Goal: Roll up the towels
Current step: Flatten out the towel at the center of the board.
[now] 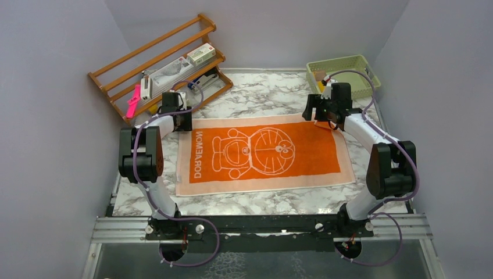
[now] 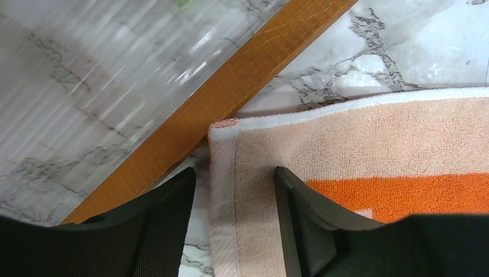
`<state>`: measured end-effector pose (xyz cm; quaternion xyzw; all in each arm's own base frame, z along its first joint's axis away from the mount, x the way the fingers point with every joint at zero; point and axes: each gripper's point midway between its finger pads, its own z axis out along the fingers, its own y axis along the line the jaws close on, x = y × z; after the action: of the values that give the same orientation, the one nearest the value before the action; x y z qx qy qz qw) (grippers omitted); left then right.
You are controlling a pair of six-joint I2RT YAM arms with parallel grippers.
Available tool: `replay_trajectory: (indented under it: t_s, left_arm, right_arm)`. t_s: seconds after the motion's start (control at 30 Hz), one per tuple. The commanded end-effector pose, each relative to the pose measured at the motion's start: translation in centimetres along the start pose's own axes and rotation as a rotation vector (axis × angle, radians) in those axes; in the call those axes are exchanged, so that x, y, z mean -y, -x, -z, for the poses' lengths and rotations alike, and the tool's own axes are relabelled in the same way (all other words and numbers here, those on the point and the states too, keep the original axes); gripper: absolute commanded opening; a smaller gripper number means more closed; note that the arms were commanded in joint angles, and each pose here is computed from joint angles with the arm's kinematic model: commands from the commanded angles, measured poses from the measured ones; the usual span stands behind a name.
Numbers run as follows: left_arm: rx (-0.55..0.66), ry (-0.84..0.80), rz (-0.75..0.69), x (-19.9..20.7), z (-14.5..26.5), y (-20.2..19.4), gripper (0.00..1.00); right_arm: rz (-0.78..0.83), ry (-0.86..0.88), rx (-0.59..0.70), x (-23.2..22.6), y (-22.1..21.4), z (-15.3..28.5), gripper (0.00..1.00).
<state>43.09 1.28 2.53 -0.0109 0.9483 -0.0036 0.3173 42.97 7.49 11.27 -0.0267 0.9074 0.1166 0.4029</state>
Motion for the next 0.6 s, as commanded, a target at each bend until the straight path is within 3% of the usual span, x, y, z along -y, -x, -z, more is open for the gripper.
replay_trajectory:
  t_s: [0.0, 0.17, 0.27, 0.33, 0.47, 0.57]
  left_arm:
    - [0.081, -0.014, -0.016, -0.4, 0.2, 0.7, 0.56]
    - [0.077, -0.051, -0.006, 0.0, -0.6, 0.5, 0.55]
    - [0.077, -0.081, 0.009, 0.4, -1.0, 0.6, 0.49]
    - [0.073, -0.114, 0.017, 1.0, -1.4, 0.6, 0.38]
    - [0.079, -0.137, 0.034, 1.4, -1.5, 1.0, 0.03]
    - [0.111, -0.137, 0.042, 1.4, -0.5, 2.2, 0.0]
  right_arm:
    - [0.002, 0.091, 0.069, -1.6, 1.6, 0.1, 0.77]
    - [-0.001, 0.148, 0.08, -2.7, 1.9, 0.2, 0.77]
    - [-0.003, 0.164, 0.09, -3.0, 2.1, 0.4, 0.77]
    - [-0.007, 0.155, 0.096, -2.9, 2.2, 0.4, 0.77]
    - [-0.015, 0.134, 0.085, -2.4, 1.7, 0.0, 0.77]
    - [-0.018, 0.115, 0.075, -2.0, 1.3, -0.3, 0.77]
